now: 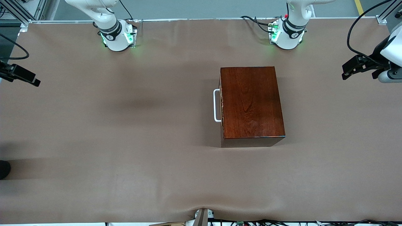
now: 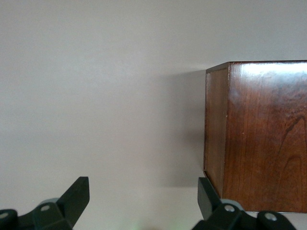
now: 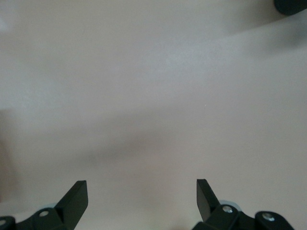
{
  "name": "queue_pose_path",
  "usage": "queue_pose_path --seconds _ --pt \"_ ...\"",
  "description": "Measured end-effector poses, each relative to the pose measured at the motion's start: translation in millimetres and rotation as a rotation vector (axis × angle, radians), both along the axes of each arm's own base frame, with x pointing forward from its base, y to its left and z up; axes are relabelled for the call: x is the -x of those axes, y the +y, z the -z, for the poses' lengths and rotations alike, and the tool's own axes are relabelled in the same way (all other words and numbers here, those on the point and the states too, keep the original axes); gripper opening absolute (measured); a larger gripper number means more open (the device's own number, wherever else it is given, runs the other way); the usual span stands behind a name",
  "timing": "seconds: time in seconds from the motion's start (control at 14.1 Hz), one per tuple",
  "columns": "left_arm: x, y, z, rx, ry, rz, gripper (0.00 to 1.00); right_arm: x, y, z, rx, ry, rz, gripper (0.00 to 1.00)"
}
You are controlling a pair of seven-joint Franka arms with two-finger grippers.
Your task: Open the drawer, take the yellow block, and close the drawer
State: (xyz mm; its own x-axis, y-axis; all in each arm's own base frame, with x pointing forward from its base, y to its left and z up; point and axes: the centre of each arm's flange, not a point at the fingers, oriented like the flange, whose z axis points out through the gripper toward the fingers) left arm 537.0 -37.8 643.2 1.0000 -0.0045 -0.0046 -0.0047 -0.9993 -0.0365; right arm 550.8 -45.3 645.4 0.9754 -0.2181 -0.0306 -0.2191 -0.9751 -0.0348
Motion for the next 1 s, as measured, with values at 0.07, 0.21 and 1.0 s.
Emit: queue_pose_path --seconds 0.07,0.21,1.0 --pt "0.0 0.0 0.0 0.000 0.000 0.000 1.00 -0.4 -1.4 -0.2 0.000 -0.004 0.003 1.00" --pt "0.0 0.0 0.0 0.000 0.000 0.000 1.00 -1.1 -2.0 0.2 0.001 -0.006 0.004 1.00" --pt "0.1 -0.9 0.1 0.000 0.001 0.002 1.00 -3.5 2.2 3.6 0.000 -0.001 -0.004 1.00"
